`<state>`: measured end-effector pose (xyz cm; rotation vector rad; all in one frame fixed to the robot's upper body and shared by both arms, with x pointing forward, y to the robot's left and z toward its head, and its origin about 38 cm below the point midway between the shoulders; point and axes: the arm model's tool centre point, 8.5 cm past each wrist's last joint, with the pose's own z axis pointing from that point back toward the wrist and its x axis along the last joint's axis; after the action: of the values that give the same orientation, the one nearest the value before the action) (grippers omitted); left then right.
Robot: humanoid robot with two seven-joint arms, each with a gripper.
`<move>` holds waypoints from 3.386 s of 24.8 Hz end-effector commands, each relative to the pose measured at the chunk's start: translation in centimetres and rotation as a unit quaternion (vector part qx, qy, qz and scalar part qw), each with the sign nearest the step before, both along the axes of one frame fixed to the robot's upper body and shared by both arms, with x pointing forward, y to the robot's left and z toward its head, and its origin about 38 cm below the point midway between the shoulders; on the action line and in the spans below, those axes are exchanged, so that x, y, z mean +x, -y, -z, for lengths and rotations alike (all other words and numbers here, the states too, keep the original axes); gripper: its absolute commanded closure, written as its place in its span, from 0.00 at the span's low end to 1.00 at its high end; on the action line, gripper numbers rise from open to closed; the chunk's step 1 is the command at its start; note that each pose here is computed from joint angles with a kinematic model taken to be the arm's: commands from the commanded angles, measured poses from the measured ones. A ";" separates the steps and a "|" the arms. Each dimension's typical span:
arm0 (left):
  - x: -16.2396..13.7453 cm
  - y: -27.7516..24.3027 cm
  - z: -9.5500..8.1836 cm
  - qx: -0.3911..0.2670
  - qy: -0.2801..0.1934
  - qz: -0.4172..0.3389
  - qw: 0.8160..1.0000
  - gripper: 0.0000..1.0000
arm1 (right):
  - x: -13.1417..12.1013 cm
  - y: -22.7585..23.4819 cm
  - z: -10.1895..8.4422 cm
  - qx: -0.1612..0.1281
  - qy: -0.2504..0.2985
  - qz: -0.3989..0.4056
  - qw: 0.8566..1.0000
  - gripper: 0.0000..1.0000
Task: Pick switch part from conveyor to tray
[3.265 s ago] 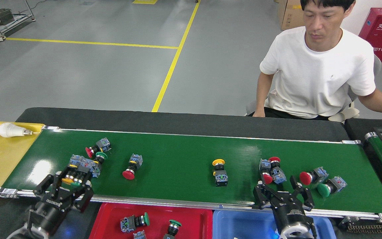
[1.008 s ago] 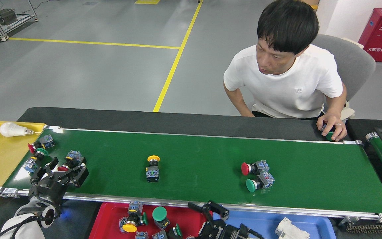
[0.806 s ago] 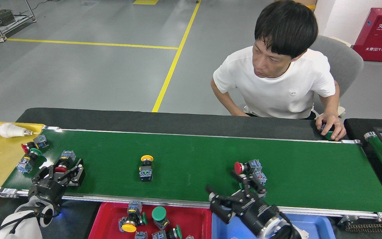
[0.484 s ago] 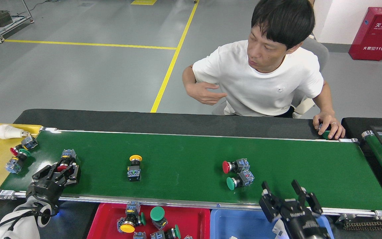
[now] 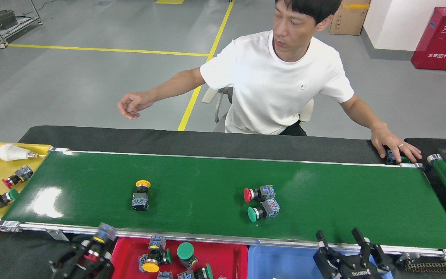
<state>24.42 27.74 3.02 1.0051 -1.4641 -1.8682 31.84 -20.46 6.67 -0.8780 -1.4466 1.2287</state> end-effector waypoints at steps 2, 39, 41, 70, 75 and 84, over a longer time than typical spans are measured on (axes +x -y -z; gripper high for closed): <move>-0.7 2.2 0.2 0.023 0.025 0.045 0.998 0.63 | 2.2 -4.1 -0.3 0.001 -0.019 -0.053 0.998 0.02; 17.9 -10.6 -0.8 -0.050 -0.055 -0.272 0.959 0.00 | -0.4 -18.2 -0.9 -0.046 0.001 -0.434 0.900 0.02; 18.8 -11.7 -0.9 -0.046 -0.054 -0.280 0.957 0.00 | -0.4 -18.4 -1.2 -0.043 0.004 -0.436 0.899 0.02; 2.5 -4.6 -1.7 -0.046 0.013 -0.074 0.996 0.90 | -3.4 14.3 0.3 -0.015 -0.018 0.176 0.984 0.03; -1.7 -0.6 -0.3 -0.011 0.006 0.005 1.000 0.79 | -6.3 14.2 1.3 -0.023 -0.029 0.182 0.983 0.03; -1.9 -1.1 -0.4 -0.020 0.012 -0.020 1.000 0.00 | -7.0 14.8 1.5 -0.028 -0.030 0.185 0.982 0.03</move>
<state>22.23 28.50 2.71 1.0032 -1.4629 -1.8189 24.76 -35.12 4.48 -1.0614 -1.1185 1.0086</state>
